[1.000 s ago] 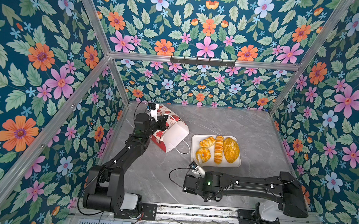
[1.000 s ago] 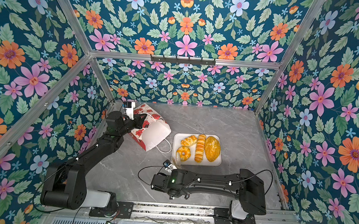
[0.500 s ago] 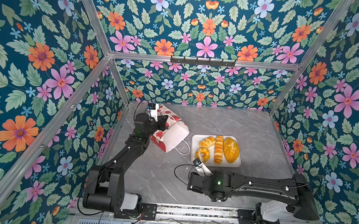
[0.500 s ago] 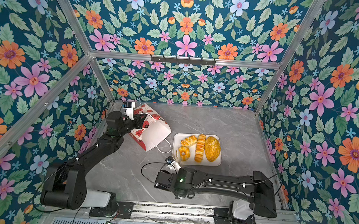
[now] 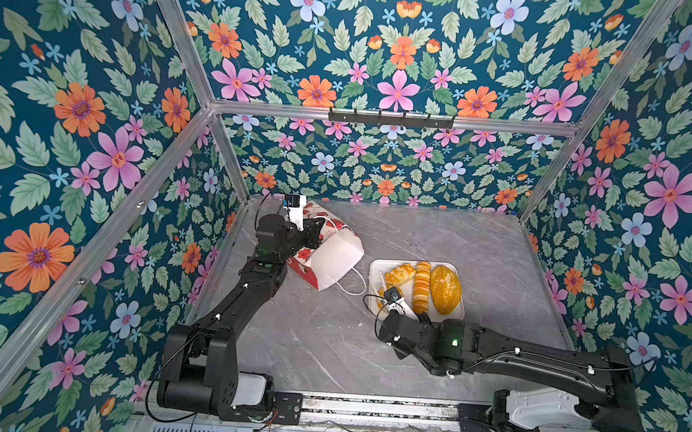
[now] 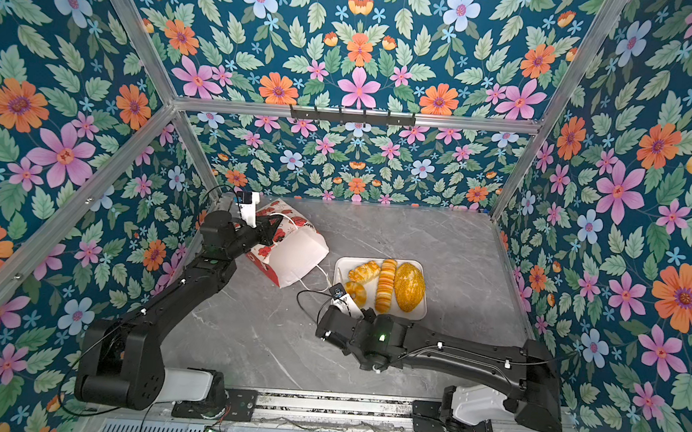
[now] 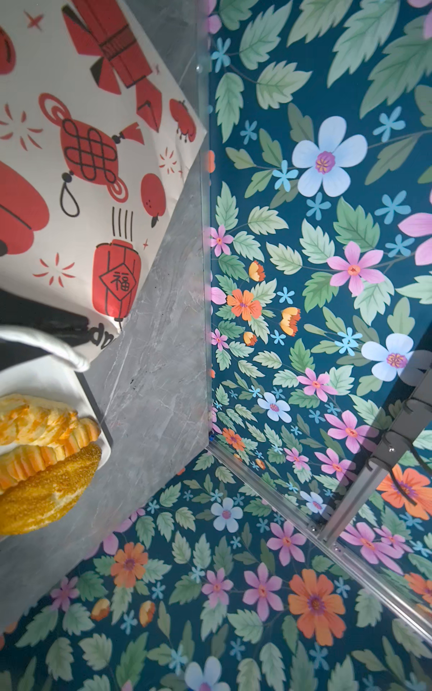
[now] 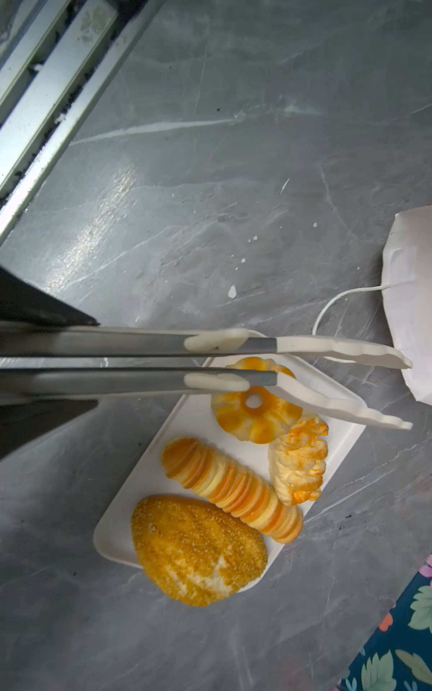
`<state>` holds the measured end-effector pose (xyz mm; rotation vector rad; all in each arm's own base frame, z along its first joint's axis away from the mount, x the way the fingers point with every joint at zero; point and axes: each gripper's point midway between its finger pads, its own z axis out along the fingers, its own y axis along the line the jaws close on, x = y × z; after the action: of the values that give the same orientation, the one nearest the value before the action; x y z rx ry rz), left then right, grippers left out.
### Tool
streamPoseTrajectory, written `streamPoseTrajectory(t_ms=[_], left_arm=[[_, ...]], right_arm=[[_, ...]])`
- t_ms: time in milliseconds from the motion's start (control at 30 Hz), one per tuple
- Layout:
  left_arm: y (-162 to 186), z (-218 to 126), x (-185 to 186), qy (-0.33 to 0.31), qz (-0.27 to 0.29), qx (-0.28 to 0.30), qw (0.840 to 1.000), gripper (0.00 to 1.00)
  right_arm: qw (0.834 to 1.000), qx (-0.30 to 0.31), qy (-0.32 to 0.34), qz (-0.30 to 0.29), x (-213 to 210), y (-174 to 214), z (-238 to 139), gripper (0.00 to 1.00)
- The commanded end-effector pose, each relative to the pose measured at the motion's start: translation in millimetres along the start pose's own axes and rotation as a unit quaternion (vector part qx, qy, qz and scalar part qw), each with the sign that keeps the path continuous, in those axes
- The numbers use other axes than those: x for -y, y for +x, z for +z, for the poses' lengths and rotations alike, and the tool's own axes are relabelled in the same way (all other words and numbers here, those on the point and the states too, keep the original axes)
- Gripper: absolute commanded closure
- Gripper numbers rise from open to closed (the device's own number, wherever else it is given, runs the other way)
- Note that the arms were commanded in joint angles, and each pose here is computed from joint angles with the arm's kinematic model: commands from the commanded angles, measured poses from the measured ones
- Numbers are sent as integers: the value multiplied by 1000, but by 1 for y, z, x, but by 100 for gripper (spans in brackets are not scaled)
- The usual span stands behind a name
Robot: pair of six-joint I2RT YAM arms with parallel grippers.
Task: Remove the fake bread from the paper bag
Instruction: 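Swing the open tongs with the right gripper into the bag mouth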
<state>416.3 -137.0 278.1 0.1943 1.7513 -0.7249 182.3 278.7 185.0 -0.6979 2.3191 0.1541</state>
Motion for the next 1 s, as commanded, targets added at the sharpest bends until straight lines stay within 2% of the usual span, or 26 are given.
streamPoseTrajectory(t_ms=[0,200,300,500,667,967], left_arm=[[-3,-5,11,22,16,-4,1000,100],[-5,-13,19,26,20,-18,999,100],[-6,-17,21,26,23,-27,999,100],[1,-24,29,33,26,-60,997,100],[-4,-28,35,37,28,-65,997,100],[-3,-20,42,40,29,-78,996,100]], right_arm=[[992,69,-108,9,-30,-42,2,73],[983,78,-166,-18,-60,-60,36,73],[976,84,-203,0,-75,-70,58,74],[966,108,-233,25,-84,-101,89,74],[962,89,-251,56,-88,-108,127,74],[955,77,-265,106,-92,-123,160,73]])
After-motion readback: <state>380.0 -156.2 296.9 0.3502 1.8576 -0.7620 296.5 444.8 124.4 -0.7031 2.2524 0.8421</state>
